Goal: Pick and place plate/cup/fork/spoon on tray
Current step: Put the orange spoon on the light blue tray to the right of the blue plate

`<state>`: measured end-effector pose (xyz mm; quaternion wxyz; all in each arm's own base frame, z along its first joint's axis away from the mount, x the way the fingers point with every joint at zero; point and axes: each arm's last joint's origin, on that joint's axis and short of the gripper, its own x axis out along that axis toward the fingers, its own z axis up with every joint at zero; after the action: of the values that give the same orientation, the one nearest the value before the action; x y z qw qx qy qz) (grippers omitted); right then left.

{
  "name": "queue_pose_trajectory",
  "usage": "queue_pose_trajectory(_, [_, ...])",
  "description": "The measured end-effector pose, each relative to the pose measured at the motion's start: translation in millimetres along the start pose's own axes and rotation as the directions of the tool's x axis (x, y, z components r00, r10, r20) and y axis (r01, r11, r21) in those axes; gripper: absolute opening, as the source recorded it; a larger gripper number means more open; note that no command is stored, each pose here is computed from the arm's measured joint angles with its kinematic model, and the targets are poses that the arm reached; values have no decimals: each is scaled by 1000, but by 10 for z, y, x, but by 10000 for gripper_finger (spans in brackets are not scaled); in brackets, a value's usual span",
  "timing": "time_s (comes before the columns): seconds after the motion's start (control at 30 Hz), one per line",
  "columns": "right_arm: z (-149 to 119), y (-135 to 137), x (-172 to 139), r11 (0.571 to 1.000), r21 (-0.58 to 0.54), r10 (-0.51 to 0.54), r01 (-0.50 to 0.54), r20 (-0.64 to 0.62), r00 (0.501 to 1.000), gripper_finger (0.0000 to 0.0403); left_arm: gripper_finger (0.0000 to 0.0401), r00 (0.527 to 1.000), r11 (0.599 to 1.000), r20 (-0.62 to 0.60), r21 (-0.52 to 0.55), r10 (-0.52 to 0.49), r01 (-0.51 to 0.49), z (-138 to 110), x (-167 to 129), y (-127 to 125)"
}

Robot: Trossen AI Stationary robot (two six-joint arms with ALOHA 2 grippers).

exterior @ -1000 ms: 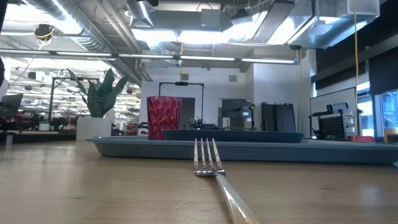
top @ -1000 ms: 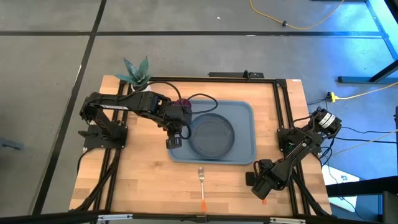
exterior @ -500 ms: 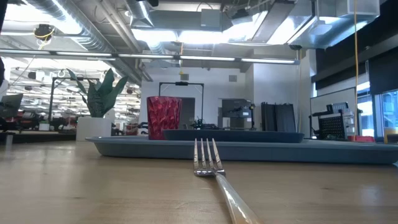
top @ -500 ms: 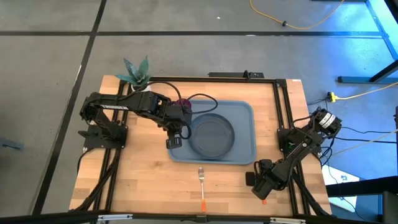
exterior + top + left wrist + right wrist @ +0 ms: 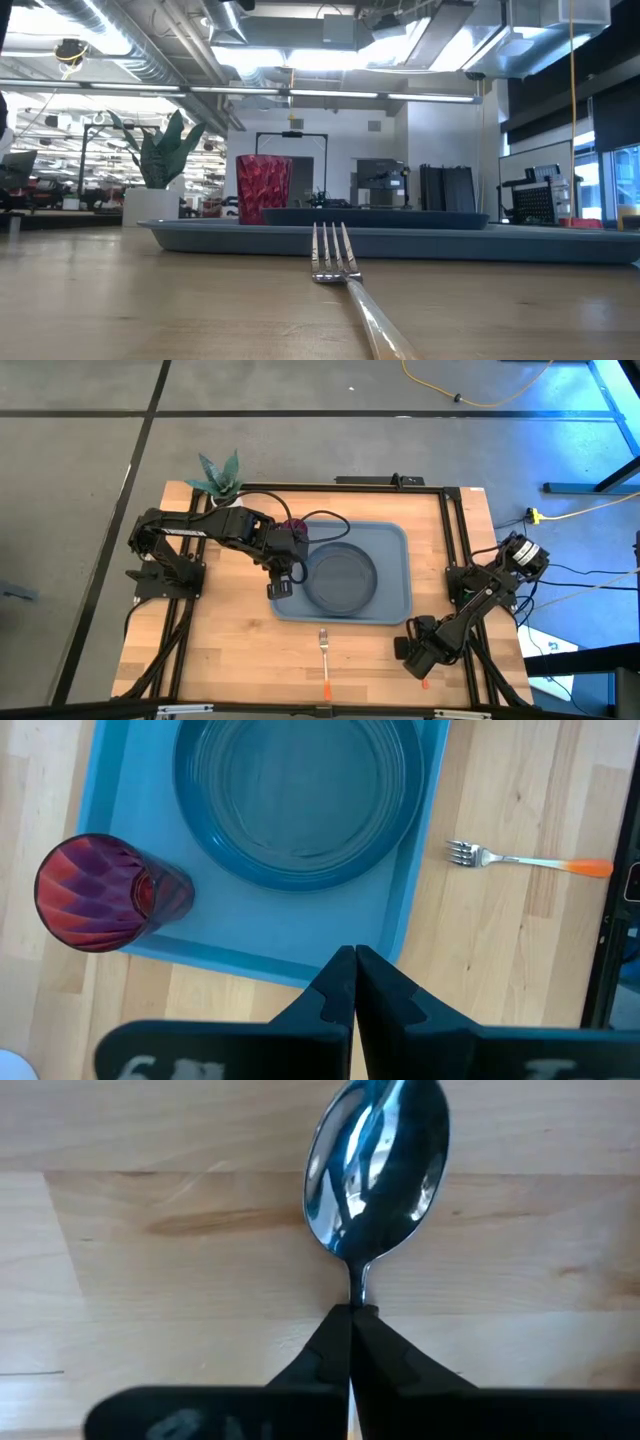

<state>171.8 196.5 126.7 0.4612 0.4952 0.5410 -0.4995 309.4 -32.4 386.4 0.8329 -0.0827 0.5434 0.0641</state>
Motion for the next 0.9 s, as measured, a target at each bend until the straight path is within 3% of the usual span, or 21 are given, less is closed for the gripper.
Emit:
queue_pose_trajectory(0.53, [118, 74, -81, 1000, -27, -1, 0, -32, 999, 1, 0, 1000, 1000, 0, 7, 0, 0, 0, 0, 0])
queue_pose_trajectory(0.9, [166, 35, -3, 1000, 26, -5, 7, -51, 999, 1, 0, 1000, 1000, 0, 7, 1, -1, 0, 0, 1])
